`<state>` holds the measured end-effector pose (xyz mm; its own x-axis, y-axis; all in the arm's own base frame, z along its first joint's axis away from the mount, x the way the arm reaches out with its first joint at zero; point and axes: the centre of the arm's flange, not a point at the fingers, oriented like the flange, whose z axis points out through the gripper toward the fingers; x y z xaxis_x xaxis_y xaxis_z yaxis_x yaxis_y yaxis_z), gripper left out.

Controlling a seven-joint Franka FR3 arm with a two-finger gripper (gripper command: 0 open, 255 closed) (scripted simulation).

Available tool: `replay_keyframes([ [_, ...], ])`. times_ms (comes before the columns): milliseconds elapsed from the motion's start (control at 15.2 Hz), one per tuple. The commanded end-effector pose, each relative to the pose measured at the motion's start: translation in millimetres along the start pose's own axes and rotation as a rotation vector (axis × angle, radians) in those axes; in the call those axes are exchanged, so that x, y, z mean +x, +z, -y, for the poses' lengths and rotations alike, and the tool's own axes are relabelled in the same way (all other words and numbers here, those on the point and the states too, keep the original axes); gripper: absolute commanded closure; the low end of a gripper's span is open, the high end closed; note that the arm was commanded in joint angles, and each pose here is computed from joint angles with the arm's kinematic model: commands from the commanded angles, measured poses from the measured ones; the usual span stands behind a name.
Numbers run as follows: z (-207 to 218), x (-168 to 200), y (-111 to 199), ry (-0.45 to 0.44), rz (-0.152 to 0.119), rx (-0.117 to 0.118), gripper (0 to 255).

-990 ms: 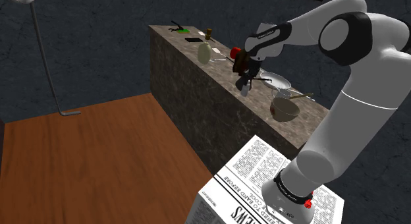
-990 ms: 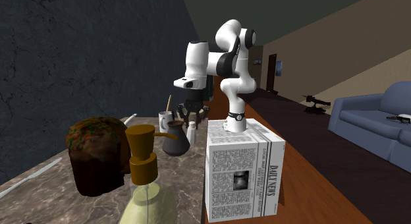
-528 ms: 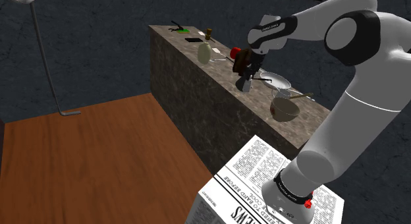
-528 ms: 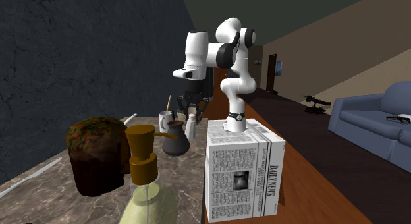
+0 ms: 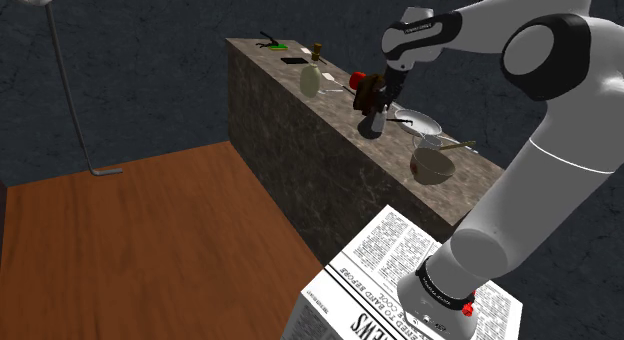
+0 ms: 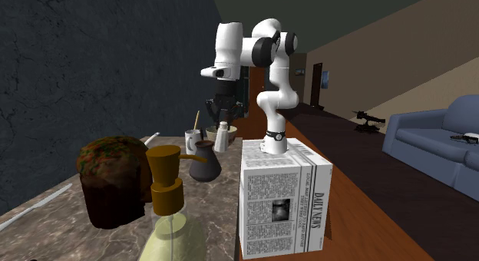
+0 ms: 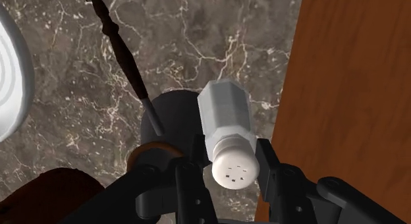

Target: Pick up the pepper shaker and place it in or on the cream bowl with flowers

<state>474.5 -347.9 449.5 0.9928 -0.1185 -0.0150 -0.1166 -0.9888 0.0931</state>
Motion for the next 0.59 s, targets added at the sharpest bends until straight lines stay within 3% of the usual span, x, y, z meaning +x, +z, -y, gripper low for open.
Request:
replay_keyframes([
  [0, 0, -1, -11, 0.000, 0.000, 0.000, 255],
  [528, -4, -2, -53, 0.000, 0.000, 0.000, 255],
])
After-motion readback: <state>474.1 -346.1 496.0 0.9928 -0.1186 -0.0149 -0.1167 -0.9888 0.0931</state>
